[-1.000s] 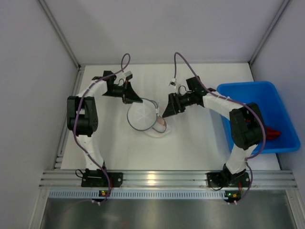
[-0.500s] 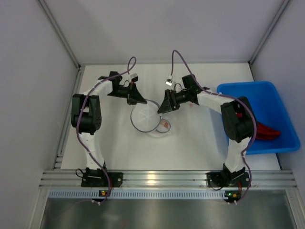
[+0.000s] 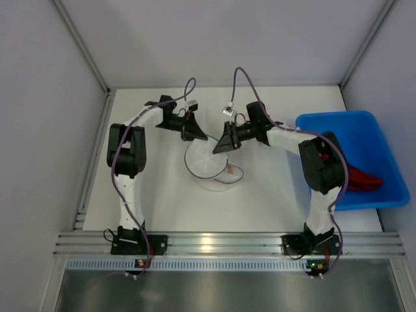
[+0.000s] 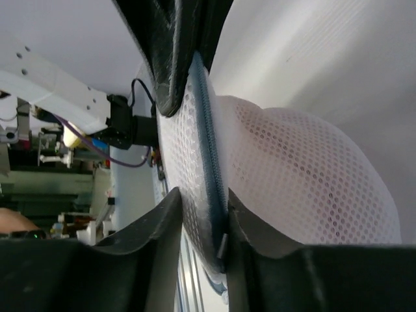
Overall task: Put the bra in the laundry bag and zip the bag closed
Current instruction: Adjust the laundry bag at the center of the board.
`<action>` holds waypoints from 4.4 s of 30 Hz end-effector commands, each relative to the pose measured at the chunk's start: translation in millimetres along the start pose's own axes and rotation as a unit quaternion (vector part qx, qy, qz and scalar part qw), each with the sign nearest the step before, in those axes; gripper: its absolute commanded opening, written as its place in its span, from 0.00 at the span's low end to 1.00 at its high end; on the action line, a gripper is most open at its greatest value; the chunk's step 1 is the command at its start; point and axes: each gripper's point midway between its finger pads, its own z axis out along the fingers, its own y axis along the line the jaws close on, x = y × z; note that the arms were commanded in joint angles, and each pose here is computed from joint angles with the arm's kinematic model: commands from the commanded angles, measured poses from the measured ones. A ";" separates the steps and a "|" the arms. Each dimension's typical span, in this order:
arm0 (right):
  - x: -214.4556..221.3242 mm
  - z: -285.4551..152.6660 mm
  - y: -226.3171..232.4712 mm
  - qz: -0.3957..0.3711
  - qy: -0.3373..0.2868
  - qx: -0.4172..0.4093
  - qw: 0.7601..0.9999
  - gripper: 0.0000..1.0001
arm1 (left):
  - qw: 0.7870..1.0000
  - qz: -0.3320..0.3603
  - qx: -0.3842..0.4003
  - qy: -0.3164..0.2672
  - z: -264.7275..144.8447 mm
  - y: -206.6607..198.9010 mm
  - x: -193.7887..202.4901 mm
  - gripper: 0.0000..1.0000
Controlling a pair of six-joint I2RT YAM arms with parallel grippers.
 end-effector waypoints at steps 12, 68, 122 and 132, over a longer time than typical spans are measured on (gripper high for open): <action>-25.7 -30.8 2.4 0.044 -0.105 0.056 0.992 0.00 | 0.962 0.217 -0.136 -0.092 -63.3 -21.1 -43.0 0.52; -23.5 -38.0 -4.1 0.367 -0.213 0.069 0.903 0.00 | 0.664 0.577 -0.475 0.000 79.7 34.4 62.4 0.64; 46.4 -49.1 75.6 -0.284 -0.019 0.019 0.959 0.64 | 0.476 0.799 -0.368 -0.002 20.2 -8.0 97.4 0.00; 63.7 -6.2 73.1 -0.339 0.029 0.014 0.940 0.47 | 0.477 0.798 -0.369 -0.010 22.8 -10.0 91.1 0.00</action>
